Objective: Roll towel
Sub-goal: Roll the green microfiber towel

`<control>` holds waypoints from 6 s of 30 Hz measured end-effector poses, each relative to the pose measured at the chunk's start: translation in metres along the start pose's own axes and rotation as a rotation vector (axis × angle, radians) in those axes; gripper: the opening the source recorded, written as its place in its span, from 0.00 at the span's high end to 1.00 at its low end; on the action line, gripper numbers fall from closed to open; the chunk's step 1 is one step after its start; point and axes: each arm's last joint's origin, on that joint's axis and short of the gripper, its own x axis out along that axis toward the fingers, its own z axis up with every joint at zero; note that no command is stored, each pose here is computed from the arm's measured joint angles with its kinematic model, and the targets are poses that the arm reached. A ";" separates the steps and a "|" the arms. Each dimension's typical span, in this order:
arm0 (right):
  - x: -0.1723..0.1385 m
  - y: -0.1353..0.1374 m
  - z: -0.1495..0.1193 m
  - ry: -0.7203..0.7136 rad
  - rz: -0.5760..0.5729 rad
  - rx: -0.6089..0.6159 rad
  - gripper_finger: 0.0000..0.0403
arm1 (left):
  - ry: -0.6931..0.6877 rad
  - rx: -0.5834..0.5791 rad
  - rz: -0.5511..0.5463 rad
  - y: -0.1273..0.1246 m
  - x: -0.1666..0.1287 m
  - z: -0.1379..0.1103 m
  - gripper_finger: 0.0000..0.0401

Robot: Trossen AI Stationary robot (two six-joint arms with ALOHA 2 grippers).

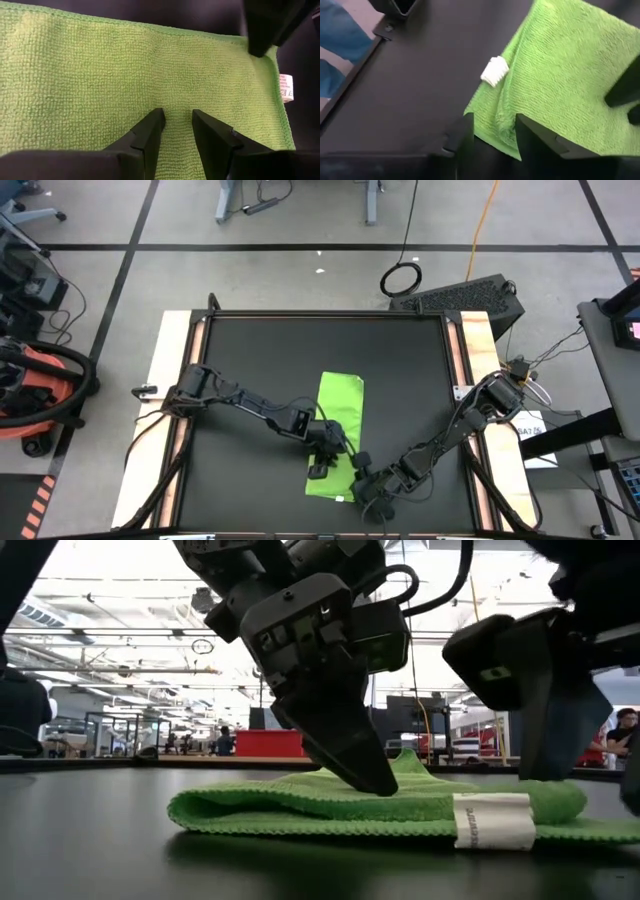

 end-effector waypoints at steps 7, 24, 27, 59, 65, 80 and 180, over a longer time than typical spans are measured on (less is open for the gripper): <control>-0.002 0.008 0.000 0.003 0.003 -0.058 0.59 | -0.004 -0.027 0.012 0.010 -0.002 0.001 0.69; -0.003 0.003 -0.008 0.077 -0.096 -0.107 0.70 | -0.017 -0.052 0.010 0.016 -0.003 0.003 0.69; -0.002 0.003 -0.008 0.076 -0.096 -0.105 0.79 | -0.017 -0.052 0.010 0.016 -0.003 0.003 0.69; -0.005 0.023 -0.006 -0.045 -0.018 0.409 1.00 | -0.085 0.236 -0.086 -0.060 -0.073 0.019 0.44; -0.007 0.030 -0.009 -0.035 -0.017 0.488 1.00 | -0.036 0.381 -0.107 -0.105 -0.053 -0.011 0.40; -0.007 0.027 -0.009 -0.027 -0.021 0.591 1.00 | -0.089 0.621 0.227 -0.141 -0.014 -0.075 0.42; -0.019 0.016 -0.043 -0.044 0.297 1.195 0.79 | -0.136 -0.415 -0.237 -0.112 0.006 -0.058 1.00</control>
